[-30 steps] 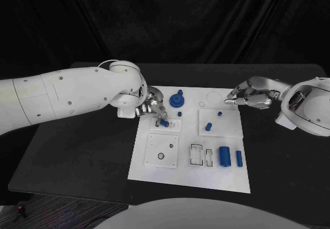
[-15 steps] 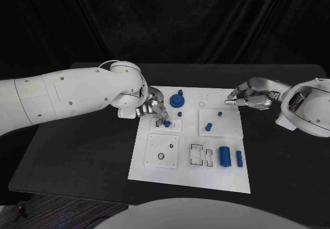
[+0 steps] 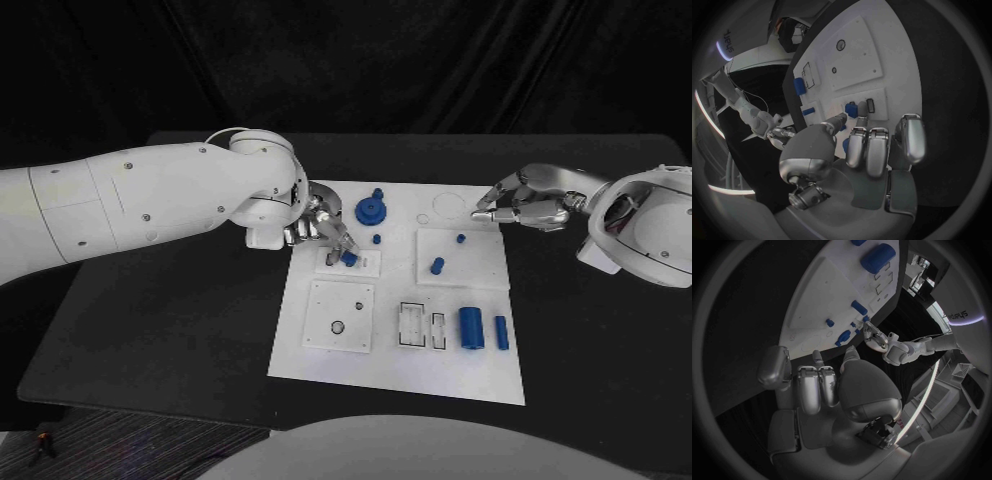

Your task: Assemble the parts on the task board

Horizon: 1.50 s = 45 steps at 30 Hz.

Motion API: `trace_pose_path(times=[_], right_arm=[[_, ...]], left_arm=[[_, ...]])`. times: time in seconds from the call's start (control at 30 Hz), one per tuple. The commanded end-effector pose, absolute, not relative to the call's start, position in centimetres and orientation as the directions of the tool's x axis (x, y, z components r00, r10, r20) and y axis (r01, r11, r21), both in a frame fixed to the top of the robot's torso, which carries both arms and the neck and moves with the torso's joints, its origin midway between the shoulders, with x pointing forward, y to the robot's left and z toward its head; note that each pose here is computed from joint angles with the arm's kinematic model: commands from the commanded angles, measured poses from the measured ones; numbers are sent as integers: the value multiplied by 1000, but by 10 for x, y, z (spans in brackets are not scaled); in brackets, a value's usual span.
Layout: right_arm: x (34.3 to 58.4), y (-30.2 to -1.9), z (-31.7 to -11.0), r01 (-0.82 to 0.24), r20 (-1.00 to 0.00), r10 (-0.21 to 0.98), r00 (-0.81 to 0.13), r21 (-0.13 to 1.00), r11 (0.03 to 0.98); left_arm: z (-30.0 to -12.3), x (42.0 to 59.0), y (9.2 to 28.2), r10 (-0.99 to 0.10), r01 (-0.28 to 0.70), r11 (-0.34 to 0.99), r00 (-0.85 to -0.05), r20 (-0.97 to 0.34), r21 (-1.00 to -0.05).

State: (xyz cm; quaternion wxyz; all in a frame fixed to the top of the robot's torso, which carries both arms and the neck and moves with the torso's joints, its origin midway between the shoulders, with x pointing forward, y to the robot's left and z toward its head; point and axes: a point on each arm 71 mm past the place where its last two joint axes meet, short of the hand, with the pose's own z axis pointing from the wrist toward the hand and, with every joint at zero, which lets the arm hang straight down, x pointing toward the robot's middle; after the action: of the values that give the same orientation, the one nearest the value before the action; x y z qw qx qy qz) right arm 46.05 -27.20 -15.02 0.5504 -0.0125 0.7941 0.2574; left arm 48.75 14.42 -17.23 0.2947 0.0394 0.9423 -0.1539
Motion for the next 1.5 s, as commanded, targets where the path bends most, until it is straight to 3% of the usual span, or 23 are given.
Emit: trace_pose_path(times=[0.03,0.17,0.43,0.73,1.1,1.5], right_arm=[[460,-273,-152,-294,-880,264,-395,393,871],[459,-269,-148,-322,-892,281,-354,399,858],[447,-247,-130,-449,-947,267,-179,320,834],[437,-197,-121,-541,-979,182,-97,205,816],[428,-128,-142,-619,-992,107,-67,126,775],[419,-83,-178,-639,-993,82,-87,119,760]], left_arm=[[-172,487,145,-34,160,944,-822,-568,-288],[-172,487,150,-52,151,942,-817,-575,-301],[-168,482,163,-103,149,920,-800,-591,-361],[-163,474,184,-160,115,886,-832,-530,-449],[-157,465,209,-262,46,823,-854,-450,-567],[-154,463,222,-297,30,808,-842,-451,-588]])
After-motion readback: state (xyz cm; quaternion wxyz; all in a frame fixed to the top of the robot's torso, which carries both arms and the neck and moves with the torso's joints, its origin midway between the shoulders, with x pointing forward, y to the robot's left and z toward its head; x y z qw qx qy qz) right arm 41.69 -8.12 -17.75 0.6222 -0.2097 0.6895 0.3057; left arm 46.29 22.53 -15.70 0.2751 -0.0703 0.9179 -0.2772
